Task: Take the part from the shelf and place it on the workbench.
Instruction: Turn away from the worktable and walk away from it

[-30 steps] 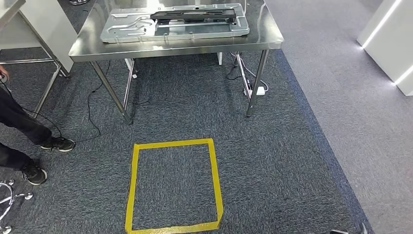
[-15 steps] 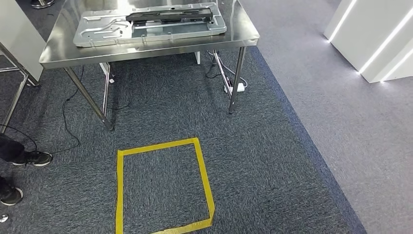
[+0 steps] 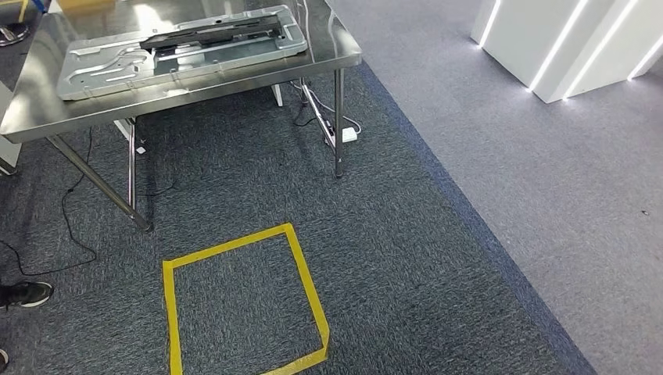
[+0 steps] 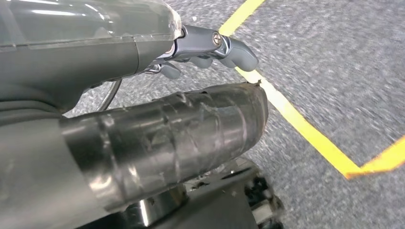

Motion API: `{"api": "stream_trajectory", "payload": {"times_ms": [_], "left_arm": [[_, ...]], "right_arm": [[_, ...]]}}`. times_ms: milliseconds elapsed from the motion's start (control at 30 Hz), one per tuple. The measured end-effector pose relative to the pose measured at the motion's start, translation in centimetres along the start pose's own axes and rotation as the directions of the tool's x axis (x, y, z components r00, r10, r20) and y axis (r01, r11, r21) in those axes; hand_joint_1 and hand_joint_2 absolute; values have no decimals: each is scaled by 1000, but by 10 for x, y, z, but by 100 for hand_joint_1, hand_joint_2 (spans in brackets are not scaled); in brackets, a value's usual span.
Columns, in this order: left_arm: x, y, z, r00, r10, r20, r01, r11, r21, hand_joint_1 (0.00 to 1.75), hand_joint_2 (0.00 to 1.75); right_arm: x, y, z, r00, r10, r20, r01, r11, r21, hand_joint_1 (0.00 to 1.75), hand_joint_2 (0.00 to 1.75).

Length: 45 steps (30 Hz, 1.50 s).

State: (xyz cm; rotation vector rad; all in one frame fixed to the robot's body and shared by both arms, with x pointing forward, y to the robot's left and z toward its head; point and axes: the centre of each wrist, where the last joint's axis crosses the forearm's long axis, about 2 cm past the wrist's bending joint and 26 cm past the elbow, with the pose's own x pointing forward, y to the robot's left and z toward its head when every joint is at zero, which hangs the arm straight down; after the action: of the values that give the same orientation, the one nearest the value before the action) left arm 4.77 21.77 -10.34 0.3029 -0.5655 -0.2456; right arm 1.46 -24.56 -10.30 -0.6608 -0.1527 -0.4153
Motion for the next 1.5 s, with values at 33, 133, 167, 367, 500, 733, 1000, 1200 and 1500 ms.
{"api": "stream_trajectory", "payload": {"times_ms": [33, 133, 167, 367, 500, 733, 1000, 1200, 1500], "left_arm": [[-1, 0, 1, 1000, -3, -5, 3, 1000, -2, 0, 0], [-4, -1, 2, 1000, -10, -22, 10, 1000, -6, 0, 0], [-5, -1, 3, 1000, -11, -25, 11, 1000, -7, 0, 0], [-5, -1, 3, 999, -13, -31, 13, 1000, -7, 0, 0], [-4, -2, 3, 999, -12, -30, 12, 1000, -10, 0, 0], [-4, -4, 4, 1000, -10, -25, 9, 1000, -12, 0, 0], [-1, -3, 2, 1000, -7, -15, 7, 1000, -15, 0, 0], [-4, -4, 4, 1000, -9, -20, 8, 1000, -19, 0, 0], [-3, -5, 4, 1000, -9, -18, 9, 1000, -23, 0, 0]], "right_arm": [[0, 1, 0, 1000, -3, -3, 3, 1000, 3, 0, 0], [-1, 1, 1, 1000, -9, -17, 10, 1000, 4, 0, 0], [-1, 1, 1, 1000, -11, -22, 11, 1000, 3, 0, 0], [-2, 2, 2, 998, -20, -53, 20, 1000, 1, 0, 0], [-3, 1, 1, 998, -22, -55, 23, 1000, 9, 0, 0], [-2, 0, 0, 998, -23, -52, 24, 1000, 12, 0, 0], [0, 1, -1, 998, -29, -51, 30, 999, 18, 0, 0], [0, 1, -1, 998, -35, -54, 36, 999, 23, 0, 0], [0, 1, -1, 999, -28, -44, 28, 999, 19, 0, 0]]}}
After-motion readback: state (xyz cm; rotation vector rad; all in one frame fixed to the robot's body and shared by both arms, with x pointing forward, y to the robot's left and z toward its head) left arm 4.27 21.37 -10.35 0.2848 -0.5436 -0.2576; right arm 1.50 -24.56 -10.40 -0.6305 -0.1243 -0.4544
